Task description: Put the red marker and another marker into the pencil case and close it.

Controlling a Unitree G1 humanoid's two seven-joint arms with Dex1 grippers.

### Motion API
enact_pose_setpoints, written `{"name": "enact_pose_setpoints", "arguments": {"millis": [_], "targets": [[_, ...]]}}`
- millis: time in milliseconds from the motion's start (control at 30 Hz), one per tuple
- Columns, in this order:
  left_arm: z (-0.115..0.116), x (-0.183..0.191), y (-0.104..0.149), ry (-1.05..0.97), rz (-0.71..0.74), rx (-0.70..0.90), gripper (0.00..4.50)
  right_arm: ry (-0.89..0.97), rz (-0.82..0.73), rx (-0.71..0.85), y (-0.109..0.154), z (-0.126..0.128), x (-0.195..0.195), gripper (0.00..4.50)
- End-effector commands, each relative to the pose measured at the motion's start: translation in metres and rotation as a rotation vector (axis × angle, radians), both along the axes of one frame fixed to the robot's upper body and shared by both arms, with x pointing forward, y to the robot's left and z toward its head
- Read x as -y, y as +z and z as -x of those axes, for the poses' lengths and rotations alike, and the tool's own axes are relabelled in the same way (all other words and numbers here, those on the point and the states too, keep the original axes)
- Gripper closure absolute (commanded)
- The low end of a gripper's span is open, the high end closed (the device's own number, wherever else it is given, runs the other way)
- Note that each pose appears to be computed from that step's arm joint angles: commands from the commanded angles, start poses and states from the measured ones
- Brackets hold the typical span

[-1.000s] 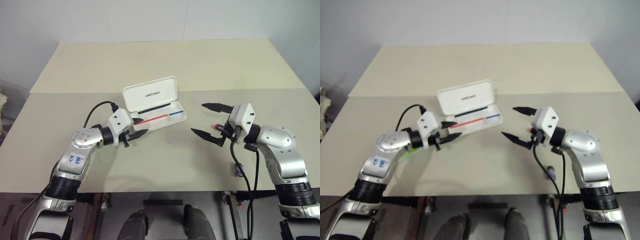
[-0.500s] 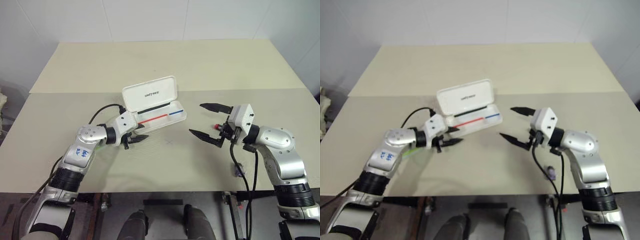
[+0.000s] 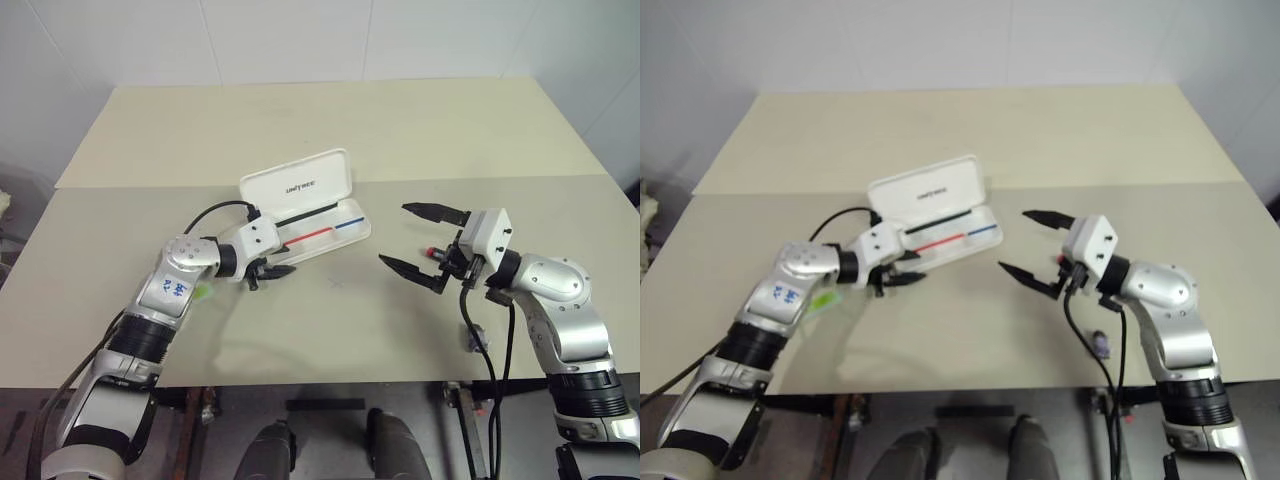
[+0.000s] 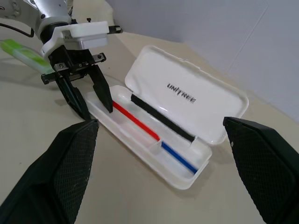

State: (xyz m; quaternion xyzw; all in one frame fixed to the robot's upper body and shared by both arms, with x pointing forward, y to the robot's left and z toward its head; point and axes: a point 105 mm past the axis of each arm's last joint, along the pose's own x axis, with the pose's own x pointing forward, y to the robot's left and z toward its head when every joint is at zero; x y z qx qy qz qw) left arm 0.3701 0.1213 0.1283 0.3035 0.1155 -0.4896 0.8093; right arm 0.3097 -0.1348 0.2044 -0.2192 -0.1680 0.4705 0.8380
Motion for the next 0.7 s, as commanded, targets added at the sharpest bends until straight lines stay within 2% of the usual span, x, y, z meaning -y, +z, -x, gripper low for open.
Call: {"name": "enact_pose_setpoints", "arguments": {"millis": [33, 100, 267, 500, 700], "targets": [[-0.002, -0.001, -0.006, 0.008, -0.036, -0.040, 2.56, -0.006, -0.025, 0.078, 0.017, 0.003, 0.002, 0.00], [-0.003, 0.002, -0.005, 0.002, -0.040, -0.041, 2.90, -0.009, -0.026, 0.083, 0.018, 0.002, 0.002, 0.00], [-0.001, 0.011, -0.006, -0.030, -0.052, -0.039, 4.42, -0.009, -0.026, 0.096, 0.023, 0.001, 0.001, 0.00], [0.006, 0.025, -0.001, -0.110, -0.027, -0.010, 4.48, -0.008, -0.020, 0.098, 0.026, 0.000, 0.003, 0.00], [0.029, 0.040, 0.009, -0.265, -0.022, 0.037, 4.48, 0.001, -0.012, 0.079, 0.023, 0.000, 0.002, 0.00]]}}
